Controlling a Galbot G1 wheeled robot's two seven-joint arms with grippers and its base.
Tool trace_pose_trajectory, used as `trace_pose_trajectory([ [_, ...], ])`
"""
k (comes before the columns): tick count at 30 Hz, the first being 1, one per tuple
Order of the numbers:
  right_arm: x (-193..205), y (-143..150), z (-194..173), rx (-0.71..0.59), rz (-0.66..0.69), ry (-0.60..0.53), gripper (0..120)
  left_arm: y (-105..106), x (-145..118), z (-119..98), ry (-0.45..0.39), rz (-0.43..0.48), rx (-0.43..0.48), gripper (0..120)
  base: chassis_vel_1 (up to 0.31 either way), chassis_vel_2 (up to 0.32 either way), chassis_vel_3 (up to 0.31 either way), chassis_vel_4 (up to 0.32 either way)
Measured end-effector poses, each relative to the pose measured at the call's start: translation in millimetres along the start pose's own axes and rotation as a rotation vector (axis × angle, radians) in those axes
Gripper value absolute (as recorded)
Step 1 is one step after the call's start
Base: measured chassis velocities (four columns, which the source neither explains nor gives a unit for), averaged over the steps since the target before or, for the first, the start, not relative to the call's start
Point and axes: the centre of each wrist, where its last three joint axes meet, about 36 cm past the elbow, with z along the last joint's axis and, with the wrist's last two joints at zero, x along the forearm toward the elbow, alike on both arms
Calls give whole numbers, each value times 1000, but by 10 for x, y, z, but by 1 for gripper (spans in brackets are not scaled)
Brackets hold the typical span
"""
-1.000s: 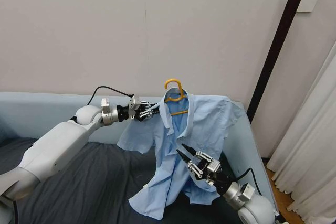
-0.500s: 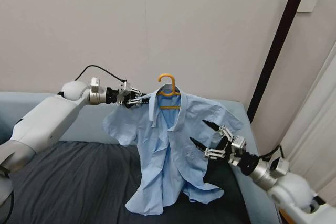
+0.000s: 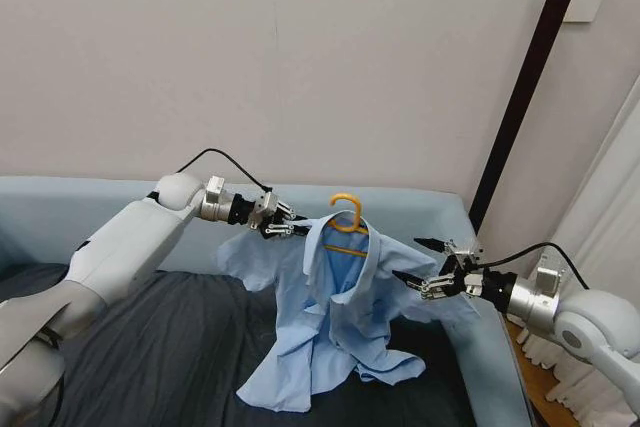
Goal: Pick up the clothes from the sofa and hang them on the clothes hanger.
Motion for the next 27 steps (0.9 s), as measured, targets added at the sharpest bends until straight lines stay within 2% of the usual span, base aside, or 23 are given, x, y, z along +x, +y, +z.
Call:
trace_pose_trajectory([
  [6, 84, -185, -35, -8, -28, 46, 100, 3, -94, 4, -7, 20, -17, 8, 0, 0, 0, 0],
  [8, 118, -242, -24, -11, -66, 64, 95, 15, -161, 0, -17, 27, -24, 8, 0, 0, 0, 0],
  [10, 152, -297, -7, 5, -124, 97, 85, 30, -244, -2, -27, 36, -29, 8, 0, 0, 0, 0],
  [12, 163, -309, -6, 14, -137, 110, 84, 34, -271, -3, -30, 40, -30, 8, 0, 0, 0, 0],
  [16, 172, -292, 21, 15, -131, 138, 64, 46, -379, -25, -40, 62, -37, 8, 0, 0, 0, 0],
  [17, 172, -292, 21, 15, -131, 138, 64, 46, -379, -25, -40, 62, -37, 8, 0, 0, 0, 0],
  [22, 178, -297, 35, 10, -129, 140, 41, 36, -405, -30, -33, 76, -47, 8, 0, 0, 0, 0],
  [24, 180, -299, 40, 8, -136, 140, 38, 34, -404, -27, -32, 76, -49, 8, 0, 0, 0, 0],
  [27, 180, -306, 52, 7, -161, 140, 25, 22, -411, -10, -33, 76, -48, 8, 0, 0, 0, 0],
])
